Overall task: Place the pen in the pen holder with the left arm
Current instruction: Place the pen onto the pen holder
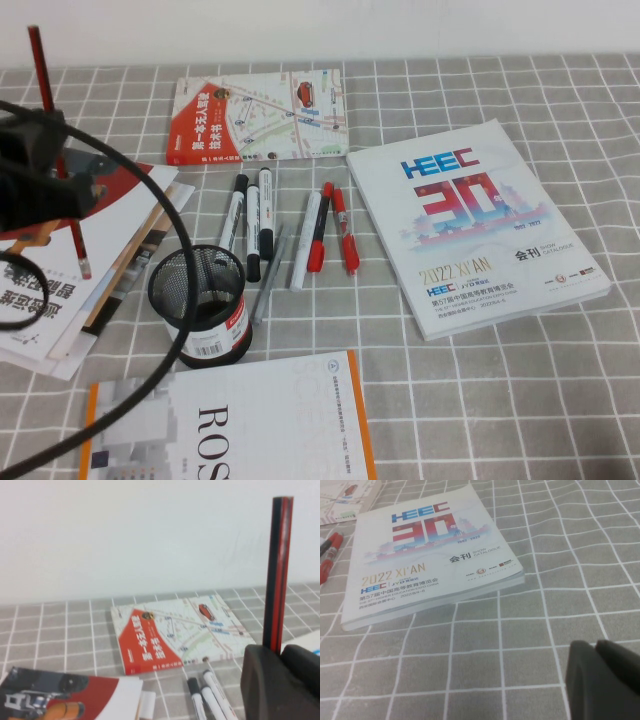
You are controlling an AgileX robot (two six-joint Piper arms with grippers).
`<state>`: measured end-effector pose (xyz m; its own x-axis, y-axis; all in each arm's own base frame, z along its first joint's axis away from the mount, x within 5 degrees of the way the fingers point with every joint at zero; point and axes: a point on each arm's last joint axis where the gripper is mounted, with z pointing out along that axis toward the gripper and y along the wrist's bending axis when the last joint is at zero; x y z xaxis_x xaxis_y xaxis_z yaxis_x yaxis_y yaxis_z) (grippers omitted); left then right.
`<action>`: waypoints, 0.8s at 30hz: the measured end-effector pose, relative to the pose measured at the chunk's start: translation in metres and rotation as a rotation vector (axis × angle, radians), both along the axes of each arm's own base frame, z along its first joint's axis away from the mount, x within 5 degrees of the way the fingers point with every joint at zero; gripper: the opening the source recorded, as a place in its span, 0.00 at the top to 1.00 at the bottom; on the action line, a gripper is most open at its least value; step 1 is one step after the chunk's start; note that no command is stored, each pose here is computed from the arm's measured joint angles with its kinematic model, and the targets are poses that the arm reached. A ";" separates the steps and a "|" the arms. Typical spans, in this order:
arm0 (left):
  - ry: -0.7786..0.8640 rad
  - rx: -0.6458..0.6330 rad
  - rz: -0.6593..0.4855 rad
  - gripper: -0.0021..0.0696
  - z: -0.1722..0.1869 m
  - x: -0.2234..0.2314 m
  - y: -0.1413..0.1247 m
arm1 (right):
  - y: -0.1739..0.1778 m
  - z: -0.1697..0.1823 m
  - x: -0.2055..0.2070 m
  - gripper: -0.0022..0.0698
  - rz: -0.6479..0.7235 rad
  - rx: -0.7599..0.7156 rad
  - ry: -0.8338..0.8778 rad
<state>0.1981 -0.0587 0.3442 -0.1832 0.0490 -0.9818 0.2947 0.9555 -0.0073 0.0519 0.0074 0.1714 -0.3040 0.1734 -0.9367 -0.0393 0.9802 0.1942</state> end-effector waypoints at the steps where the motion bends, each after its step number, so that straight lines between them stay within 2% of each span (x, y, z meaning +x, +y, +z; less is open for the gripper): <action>1: -0.011 -0.002 0.005 0.94 0.001 0.000 0.000 | 0.000 0.000 0.000 0.99 0.000 0.000 0.000; 15: -0.022 0.008 0.024 0.94 -0.004 0.009 0.000 | 0.000 0.000 0.000 0.99 0.000 0.000 0.000; 24: 0.033 0.033 0.023 0.94 -0.018 0.022 -0.004 | 0.000 0.000 0.000 0.99 0.000 0.000 0.000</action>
<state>0.2203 -0.0625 0.3264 -0.2169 0.0765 -0.9732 0.2730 0.9619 0.0148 0.0519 0.0074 0.1714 -0.3040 0.1734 -0.9367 -0.0393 0.9802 0.1942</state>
